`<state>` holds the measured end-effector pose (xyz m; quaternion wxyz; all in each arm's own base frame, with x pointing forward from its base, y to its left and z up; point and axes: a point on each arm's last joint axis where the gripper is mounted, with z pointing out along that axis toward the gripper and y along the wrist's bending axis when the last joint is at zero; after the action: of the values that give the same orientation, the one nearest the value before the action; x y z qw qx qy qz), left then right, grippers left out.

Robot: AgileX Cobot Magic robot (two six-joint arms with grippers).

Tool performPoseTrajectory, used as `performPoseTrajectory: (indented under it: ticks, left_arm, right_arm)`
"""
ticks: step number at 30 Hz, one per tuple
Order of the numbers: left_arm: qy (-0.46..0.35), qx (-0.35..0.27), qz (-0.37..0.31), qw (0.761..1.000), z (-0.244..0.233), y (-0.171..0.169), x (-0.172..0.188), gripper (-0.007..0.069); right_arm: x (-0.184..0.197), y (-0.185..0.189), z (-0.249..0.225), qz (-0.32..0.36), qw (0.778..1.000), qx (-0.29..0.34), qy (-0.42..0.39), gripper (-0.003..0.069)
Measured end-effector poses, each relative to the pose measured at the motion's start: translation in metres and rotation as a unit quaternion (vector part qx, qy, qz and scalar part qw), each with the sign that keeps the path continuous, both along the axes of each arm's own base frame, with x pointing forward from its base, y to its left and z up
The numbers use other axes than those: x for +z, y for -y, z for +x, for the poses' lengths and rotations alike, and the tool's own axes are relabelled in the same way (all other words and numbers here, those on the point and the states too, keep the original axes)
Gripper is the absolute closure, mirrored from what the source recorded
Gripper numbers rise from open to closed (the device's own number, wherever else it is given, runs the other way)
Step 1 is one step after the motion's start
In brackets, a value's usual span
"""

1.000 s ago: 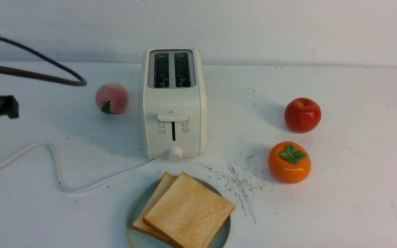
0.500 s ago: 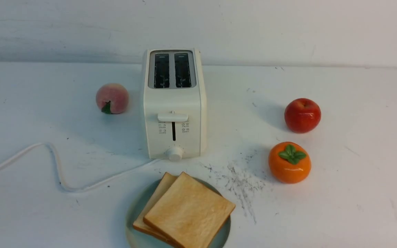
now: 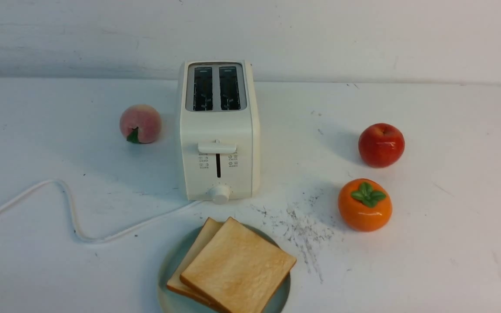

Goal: Take toasted bread from bread machine on white table place on plate.

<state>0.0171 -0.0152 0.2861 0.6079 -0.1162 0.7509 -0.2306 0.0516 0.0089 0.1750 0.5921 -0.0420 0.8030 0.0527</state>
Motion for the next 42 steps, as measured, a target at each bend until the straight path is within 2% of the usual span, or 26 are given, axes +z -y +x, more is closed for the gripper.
performPoseTrajectory:
  ticks: [4,8,15,20,23,42]
  left_arm:
    - [-0.057,0.002,0.002,0.998,0.017,0.001,-0.023,0.0639]
    - [-0.075,0.007,0.008,0.997,0.026,0.0,-0.037,0.0639]
    - [-0.053,0.037,0.05,0.997,0.037,-0.006,-0.061,0.0639]
    - [-0.058,0.041,0.079,0.994,0.037,-0.009,-0.103,0.0639]
    - [-0.061,0.041,0.086,0.994,0.036,-0.009,-0.114,0.0639]
    - [-0.066,0.045,0.098,0.992,0.035,-0.01,-0.116,0.0639]
  right_arm:
    - [0.0,0.0,0.0,0.0,1.0,0.0,0.0,0.0583]
    - [0.0,0.0,0.0,0.0,1.0,0.0,0.0,0.0578]
    - [0.0,0.0,0.0,0.0,1.0,0.0,0.0,0.057]
    - [0.0,0.0,0.0,0.0,1.0,0.0,0.0,0.0563]
    - [0.0,0.0,0.0,0.0,1.0,0.0,0.0,0.0561]
    - [0.0,0.0,0.0,0.0,1.0,0.0,0.0,0.054]
